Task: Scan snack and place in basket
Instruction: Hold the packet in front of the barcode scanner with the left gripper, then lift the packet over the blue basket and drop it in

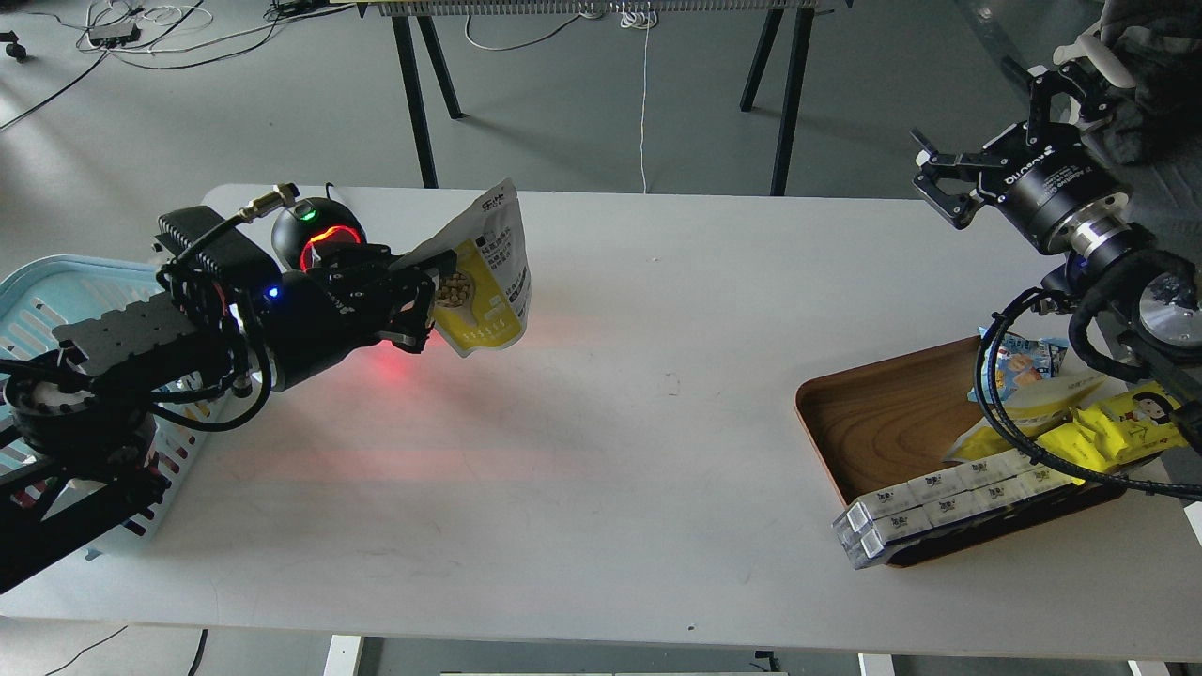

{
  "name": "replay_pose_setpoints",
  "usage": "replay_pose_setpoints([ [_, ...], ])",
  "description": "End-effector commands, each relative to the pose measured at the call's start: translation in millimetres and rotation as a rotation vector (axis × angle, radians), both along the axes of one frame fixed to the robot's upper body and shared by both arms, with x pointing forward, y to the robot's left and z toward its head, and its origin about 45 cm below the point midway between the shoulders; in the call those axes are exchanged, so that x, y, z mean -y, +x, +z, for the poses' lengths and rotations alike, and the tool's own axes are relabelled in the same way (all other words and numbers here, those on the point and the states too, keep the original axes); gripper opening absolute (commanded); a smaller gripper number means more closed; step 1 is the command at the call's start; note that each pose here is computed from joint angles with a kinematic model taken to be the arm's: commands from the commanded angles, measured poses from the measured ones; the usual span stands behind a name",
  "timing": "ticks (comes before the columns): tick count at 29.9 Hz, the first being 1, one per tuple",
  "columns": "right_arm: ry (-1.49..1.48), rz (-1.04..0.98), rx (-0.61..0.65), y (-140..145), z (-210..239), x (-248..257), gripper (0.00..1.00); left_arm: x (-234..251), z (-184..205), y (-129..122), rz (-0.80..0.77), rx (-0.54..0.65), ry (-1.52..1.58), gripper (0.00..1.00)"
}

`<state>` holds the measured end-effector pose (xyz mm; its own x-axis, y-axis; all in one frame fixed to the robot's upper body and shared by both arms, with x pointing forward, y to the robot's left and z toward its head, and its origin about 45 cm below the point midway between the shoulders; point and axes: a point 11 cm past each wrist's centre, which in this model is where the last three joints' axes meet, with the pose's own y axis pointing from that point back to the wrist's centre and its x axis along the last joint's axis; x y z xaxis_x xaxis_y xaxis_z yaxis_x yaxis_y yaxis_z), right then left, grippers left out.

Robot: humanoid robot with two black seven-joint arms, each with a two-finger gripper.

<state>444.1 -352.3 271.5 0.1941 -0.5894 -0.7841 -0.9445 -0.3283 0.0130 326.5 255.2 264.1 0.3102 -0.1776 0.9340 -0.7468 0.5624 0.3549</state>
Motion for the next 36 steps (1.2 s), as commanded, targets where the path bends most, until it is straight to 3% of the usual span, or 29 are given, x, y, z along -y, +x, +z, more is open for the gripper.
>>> replay_pose_setpoints([
  [1,-0.001,-0.002,-0.002,-0.3,-0.5,0.7,0.96,-5.0,-0.5,-0.5,0.016,-0.029,-0.003,0.0],
  [13,-0.001,-0.001,-0.001,-0.2,-0.8,0.4,0.96,-35.9,6.6,-1.1,0.037,-0.115,0.161,0.0],
  [36,-0.009,0.005,0.003,0.1,1.0,-0.9,0.96,-17.6,33.1,15.8,0.008,-0.138,0.254,0.0],
])
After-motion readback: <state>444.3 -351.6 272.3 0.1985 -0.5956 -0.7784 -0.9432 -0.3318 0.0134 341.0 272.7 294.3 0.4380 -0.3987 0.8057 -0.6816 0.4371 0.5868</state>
